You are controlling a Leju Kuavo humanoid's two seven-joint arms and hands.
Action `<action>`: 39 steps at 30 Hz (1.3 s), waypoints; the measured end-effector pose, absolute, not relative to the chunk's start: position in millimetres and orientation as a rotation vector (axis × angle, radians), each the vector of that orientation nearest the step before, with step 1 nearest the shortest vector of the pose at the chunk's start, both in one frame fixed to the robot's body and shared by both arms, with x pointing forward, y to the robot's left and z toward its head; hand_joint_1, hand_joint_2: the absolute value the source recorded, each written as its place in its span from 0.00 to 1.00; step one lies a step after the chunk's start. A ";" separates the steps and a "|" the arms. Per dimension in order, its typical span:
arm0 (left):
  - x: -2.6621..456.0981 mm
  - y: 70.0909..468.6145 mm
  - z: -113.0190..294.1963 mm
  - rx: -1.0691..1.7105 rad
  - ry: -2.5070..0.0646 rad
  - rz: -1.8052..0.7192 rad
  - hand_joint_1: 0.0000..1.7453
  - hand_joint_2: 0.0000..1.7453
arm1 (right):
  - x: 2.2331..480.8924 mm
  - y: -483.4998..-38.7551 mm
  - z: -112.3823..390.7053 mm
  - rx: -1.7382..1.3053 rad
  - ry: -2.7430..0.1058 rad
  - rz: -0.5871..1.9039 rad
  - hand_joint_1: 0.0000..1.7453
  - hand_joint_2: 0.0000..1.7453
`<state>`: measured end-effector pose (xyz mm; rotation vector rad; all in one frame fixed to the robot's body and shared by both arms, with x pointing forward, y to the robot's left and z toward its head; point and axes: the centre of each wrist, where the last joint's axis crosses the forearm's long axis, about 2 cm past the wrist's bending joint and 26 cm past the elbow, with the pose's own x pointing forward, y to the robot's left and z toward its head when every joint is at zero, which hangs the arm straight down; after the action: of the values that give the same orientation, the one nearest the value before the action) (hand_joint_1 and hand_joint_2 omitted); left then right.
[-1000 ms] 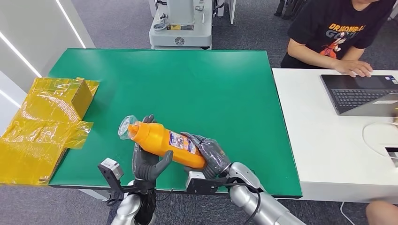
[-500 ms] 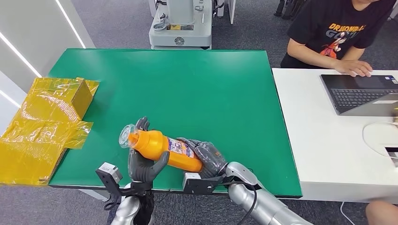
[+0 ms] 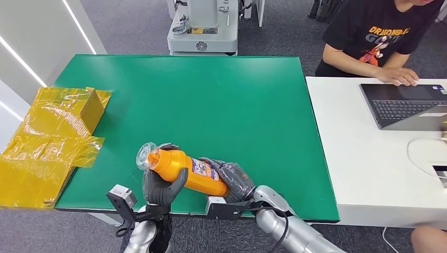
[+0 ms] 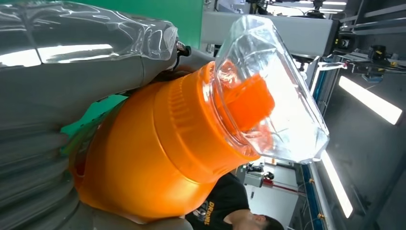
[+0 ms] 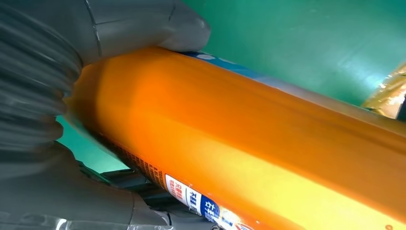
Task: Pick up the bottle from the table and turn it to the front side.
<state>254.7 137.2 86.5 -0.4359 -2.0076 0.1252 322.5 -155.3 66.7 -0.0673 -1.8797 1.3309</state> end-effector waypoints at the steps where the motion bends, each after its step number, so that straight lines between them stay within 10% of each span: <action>1: 255.3 137.2 87.1 -0.435 -2.010 0.124 1.00 1.00 | 321.4 -154.8 66.0 -0.065 -1.889 1.315 0.80 1.00; 4: 257.9 137.0 89.4 -0.435 -2.019 0.120 1.00 1.00 | 318.7 -153.3 64.8 -0.071 -1.915 1.272 0.12 1.00; 6: 259.3 136.5 90.8 -0.430 -2.024 0.118 1.00 1.00 | 317.3 -152.3 64.7 -0.092 -1.940 1.235 0.00 1.00; 39: 277.2 163.6 149.8 -0.115 -2.340 -0.021 1.00 1.00 | 231.5 -110.2 101.4 -0.128 -2.307 0.351 0.00 1.00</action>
<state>277.2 163.6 149.8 -0.1150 -2.3400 -0.0214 231.5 -110.2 101.4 -0.1275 -2.3068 0.3506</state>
